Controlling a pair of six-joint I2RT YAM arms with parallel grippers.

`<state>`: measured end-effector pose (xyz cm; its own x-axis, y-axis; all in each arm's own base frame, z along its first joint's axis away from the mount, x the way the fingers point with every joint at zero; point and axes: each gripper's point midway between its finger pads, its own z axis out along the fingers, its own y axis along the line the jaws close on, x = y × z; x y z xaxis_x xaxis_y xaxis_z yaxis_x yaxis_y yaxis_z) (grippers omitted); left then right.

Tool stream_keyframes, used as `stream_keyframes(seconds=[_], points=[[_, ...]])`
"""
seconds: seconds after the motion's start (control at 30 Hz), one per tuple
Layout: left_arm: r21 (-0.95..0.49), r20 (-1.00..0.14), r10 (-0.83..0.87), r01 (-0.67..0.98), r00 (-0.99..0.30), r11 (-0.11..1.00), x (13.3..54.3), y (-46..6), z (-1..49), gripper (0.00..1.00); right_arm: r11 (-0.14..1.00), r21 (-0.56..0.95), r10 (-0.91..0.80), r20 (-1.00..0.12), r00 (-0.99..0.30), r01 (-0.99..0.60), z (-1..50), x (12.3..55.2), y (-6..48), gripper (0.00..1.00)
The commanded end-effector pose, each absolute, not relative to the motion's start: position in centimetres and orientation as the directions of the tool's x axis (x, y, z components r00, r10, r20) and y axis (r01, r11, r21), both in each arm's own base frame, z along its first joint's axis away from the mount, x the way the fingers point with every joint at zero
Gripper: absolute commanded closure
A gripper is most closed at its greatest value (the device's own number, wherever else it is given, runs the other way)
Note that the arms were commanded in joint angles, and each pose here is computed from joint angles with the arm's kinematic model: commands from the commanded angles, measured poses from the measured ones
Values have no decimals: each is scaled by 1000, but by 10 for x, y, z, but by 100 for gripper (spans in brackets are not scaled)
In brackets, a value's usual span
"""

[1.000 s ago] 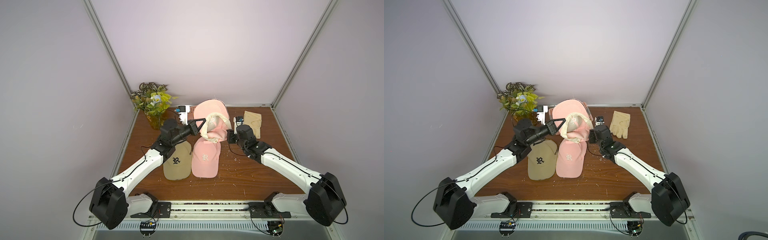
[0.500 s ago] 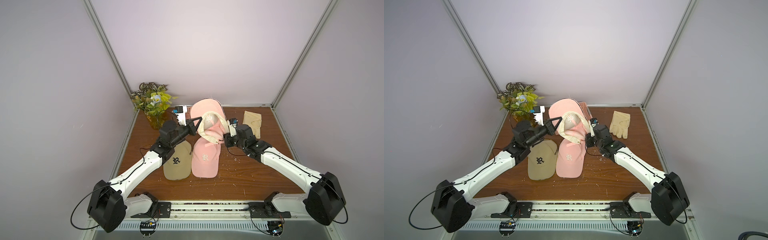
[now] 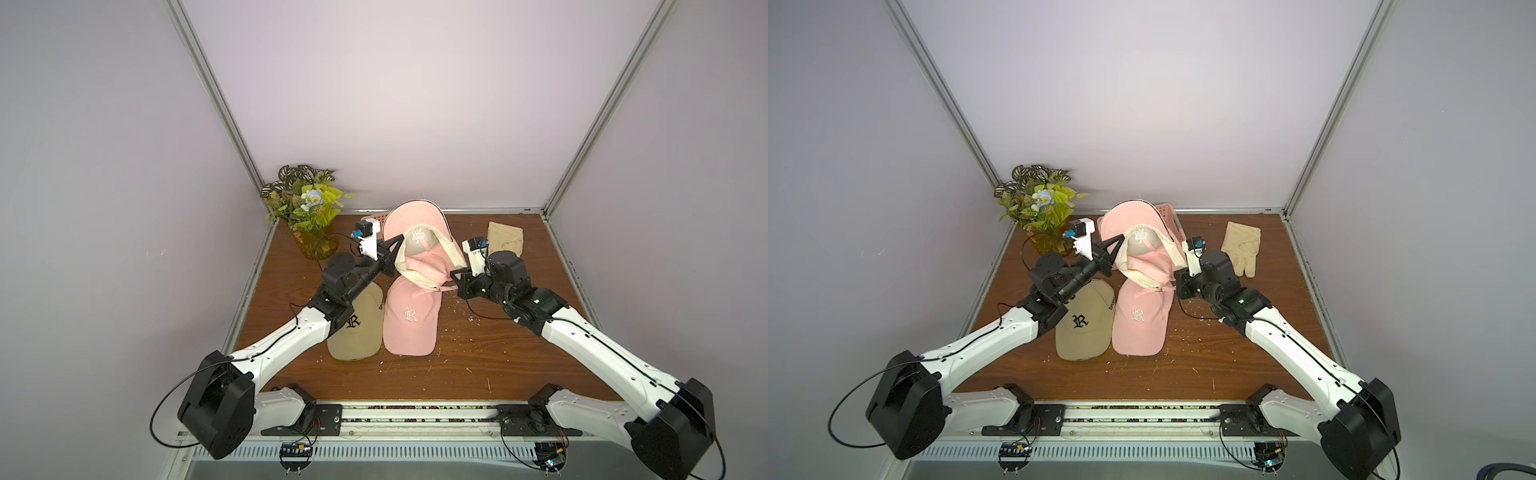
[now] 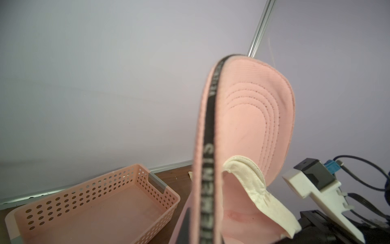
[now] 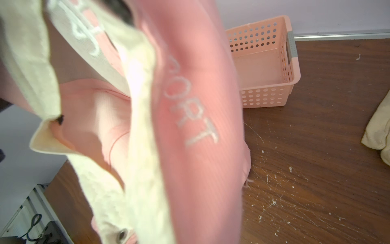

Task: Turn the baseball cap inside out
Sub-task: Turn over the baseball cap.

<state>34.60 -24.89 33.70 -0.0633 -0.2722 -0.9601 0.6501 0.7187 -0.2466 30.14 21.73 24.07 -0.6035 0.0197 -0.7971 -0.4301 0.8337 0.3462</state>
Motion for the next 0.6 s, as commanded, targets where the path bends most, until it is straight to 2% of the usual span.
stream_keyframes(seconds=[0.0,0.07,0.17,0.27,0.4,0.57], points=[[-135,-972,-228,646,62,752,343,-249,352,100,765,434,81,-798,-597,-476,258,293,225,93],[-128,-975,-216,655,55,745,341,-252,350,100,752,444,102,-808,-580,-487,265,292,225,85],[-162,-972,-235,707,6,689,333,-261,352,100,810,394,109,-829,-548,-434,263,299,210,69],[-251,-956,-282,721,-79,646,330,-265,355,100,844,332,91,-862,-498,-420,265,302,199,60],[-370,-920,-344,705,-188,606,330,-267,355,100,841,255,64,-922,-381,-477,284,295,193,55],[-440,-893,-374,658,-249,611,337,-266,355,100,838,140,21,-974,-225,-527,315,285,190,54]])
